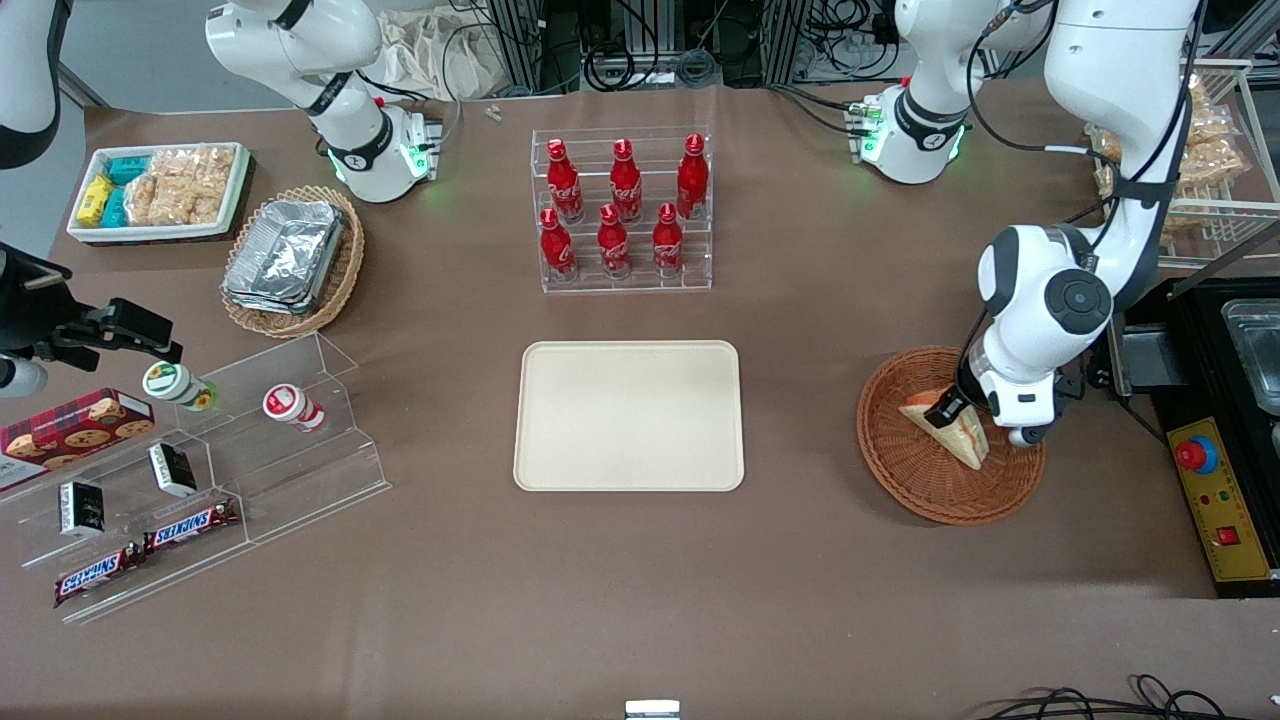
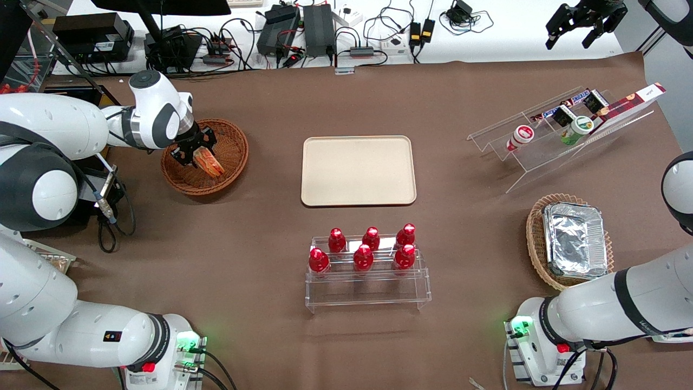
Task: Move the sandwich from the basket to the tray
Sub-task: 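Close the left gripper on the sandwich's upright edge, then lift the sandwich out of the basket with the left gripper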
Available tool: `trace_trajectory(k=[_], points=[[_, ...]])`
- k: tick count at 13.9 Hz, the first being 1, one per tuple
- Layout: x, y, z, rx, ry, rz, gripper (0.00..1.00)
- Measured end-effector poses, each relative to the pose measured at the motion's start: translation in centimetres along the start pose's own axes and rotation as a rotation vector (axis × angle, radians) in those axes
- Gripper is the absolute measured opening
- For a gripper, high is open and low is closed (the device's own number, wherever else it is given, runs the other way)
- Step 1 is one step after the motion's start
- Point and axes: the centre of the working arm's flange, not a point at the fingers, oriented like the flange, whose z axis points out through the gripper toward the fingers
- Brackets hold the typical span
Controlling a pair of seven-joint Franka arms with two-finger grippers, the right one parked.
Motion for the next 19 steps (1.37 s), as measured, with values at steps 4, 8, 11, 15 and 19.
trace_trajectory(k=[4, 8, 11, 15, 19], points=[[0.5, 0.3, -0.4, -0.009, 0.008, -0.003, 0.27], [2.1, 1.9, -3.4, 0.044, -0.028, 0.015, 0.2], [4.2, 4.1, -9.1, 0.092, -0.067, 0.081, 0.2], [6.1, 6.7, -21.2, 0.111, -0.094, 0.214, 0.16], [5.3, 8.2, -29.4, 0.057, -0.078, 0.566, 0.16]])
